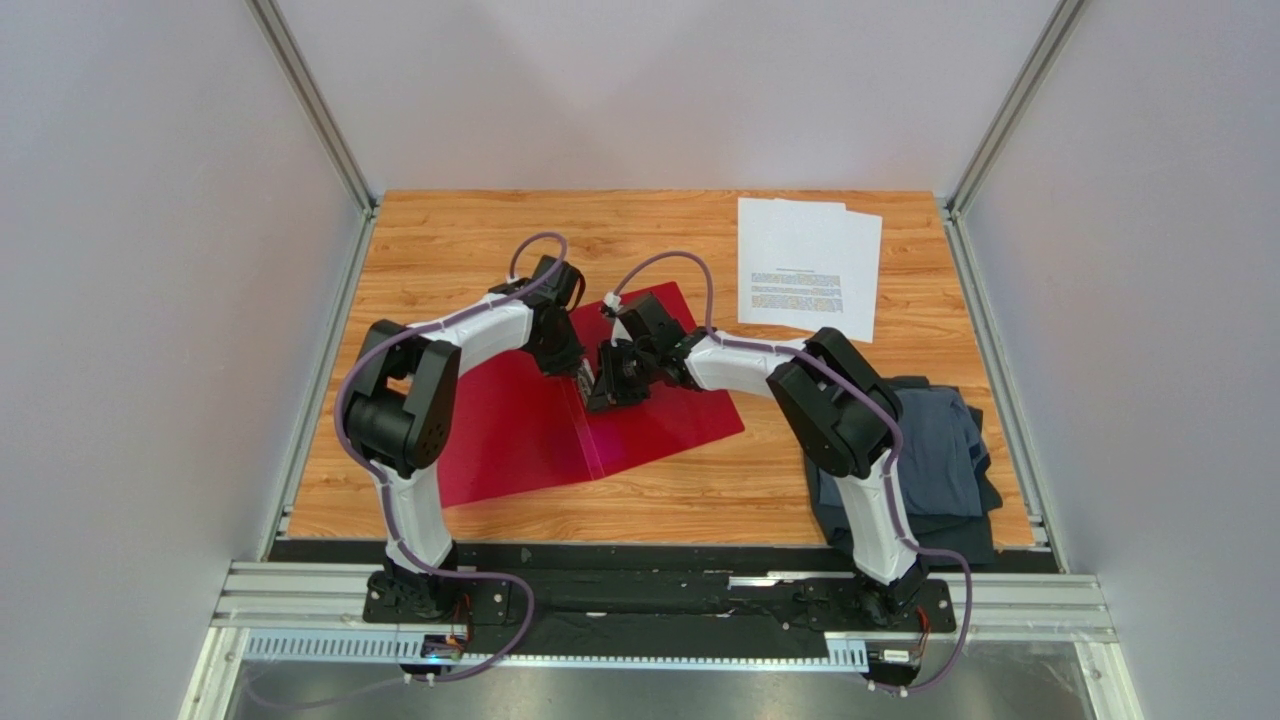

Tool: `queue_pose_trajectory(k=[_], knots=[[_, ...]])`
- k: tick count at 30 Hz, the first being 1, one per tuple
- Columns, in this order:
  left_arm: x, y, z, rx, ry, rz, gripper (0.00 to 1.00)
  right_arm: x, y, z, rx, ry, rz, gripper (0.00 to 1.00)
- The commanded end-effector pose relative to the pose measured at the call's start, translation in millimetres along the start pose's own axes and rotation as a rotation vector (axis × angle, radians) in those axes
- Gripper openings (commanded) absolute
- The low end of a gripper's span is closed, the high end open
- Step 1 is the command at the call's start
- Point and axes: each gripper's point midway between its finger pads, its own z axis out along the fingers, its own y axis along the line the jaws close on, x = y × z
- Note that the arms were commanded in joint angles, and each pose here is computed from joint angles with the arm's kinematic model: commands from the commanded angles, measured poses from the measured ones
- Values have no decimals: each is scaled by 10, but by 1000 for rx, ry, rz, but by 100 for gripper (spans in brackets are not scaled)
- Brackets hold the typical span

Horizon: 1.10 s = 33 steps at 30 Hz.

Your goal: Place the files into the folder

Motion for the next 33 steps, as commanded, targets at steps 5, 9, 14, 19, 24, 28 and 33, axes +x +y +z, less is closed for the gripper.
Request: queue_pose_trajectory(k=[5, 9, 14, 19, 24, 28, 33], knots=[[592, 471, 161, -165, 198, 48, 0, -63, -265, 63, 131, -19, -15, 0], [593, 506, 180, -183, 201, 61, 0, 57, -641, 8, 357, 27, -1, 0], [570, 497, 176, -185, 197, 68, 0, 214, -957, 9, 557, 59, -2, 0], [568, 506, 166, -189, 198, 74, 0, 398, -1193, -56, 761, 115, -51, 0], [585, 513, 169, -187, 204, 77, 0, 482, -1324, -95, 838, 129, -66, 0], [567, 520, 173, -192, 197, 83, 0, 363, -1340, -144, 892, 107, -106, 0], [582, 536, 198, -197, 200, 83, 0, 5, -1068, -154, 832, 26, -129, 0]])
